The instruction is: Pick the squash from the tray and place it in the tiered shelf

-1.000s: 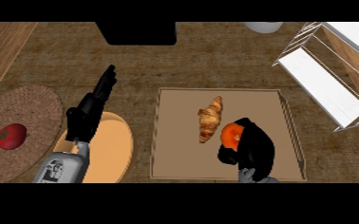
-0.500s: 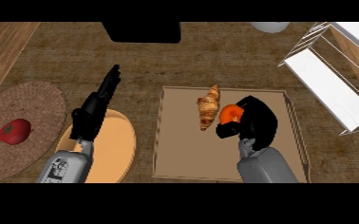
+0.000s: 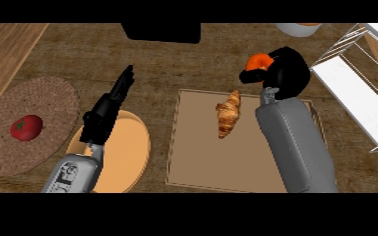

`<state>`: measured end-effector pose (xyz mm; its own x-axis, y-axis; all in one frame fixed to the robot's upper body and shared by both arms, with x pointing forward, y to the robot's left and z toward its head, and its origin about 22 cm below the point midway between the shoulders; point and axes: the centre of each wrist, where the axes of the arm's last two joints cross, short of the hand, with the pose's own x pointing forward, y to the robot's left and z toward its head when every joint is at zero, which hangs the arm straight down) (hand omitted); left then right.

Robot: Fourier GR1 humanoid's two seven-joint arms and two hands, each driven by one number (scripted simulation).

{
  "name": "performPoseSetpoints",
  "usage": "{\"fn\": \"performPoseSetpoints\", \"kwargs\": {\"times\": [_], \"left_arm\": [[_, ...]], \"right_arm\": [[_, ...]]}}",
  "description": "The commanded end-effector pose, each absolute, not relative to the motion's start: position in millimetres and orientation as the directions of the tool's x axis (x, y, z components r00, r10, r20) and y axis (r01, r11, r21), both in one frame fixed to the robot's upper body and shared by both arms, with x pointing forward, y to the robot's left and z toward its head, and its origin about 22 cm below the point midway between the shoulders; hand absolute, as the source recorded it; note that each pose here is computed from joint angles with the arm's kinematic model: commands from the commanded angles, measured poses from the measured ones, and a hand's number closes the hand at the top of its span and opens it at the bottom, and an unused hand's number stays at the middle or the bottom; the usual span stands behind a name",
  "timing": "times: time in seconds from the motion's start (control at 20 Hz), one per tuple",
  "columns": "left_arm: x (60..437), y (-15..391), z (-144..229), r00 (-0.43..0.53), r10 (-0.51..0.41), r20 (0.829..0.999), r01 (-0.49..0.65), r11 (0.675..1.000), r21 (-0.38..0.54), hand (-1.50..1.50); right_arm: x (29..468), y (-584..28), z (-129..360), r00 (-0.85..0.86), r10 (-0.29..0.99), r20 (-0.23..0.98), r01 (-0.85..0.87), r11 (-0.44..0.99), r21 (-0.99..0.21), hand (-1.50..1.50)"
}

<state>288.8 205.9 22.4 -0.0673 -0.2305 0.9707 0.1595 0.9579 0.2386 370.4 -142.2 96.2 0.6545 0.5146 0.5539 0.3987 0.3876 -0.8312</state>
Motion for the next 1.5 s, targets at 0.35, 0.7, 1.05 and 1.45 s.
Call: {"fn": "performPoseSetpoints", "kwargs": {"times": [0.35,0.7,1.05,1.45], "left_arm": [[290.9,204.9,20.1,-0.065,-0.231,0.971,0.151,0.959,0.238,0.00],[290.3,197.4,19.8,-0.048,-0.220,0.974,0.143,0.964,0.225,0.00],[287.9,209.1,13.1,-0.031,-0.231,0.973,0.125,0.965,0.233,0.00],[283.0,202.9,4.5,-0.039,-0.234,0.972,0.106,0.966,0.237,0.00]], "right_arm": [[419.6,-114.9,178.2,0.597,0.340,0.726,0.718,0.176,-0.673,1.50],[432.9,-106.3,229.2,0.642,0.362,0.676,0.736,-0.044,-0.675,1.50],[440.0,-117.9,261.9,0.717,0.322,0.618,0.692,-0.225,-0.686,1.50],[443.0,-139.5,294.3,0.714,0.294,0.635,0.700,-0.317,-0.640,1.50]]}}
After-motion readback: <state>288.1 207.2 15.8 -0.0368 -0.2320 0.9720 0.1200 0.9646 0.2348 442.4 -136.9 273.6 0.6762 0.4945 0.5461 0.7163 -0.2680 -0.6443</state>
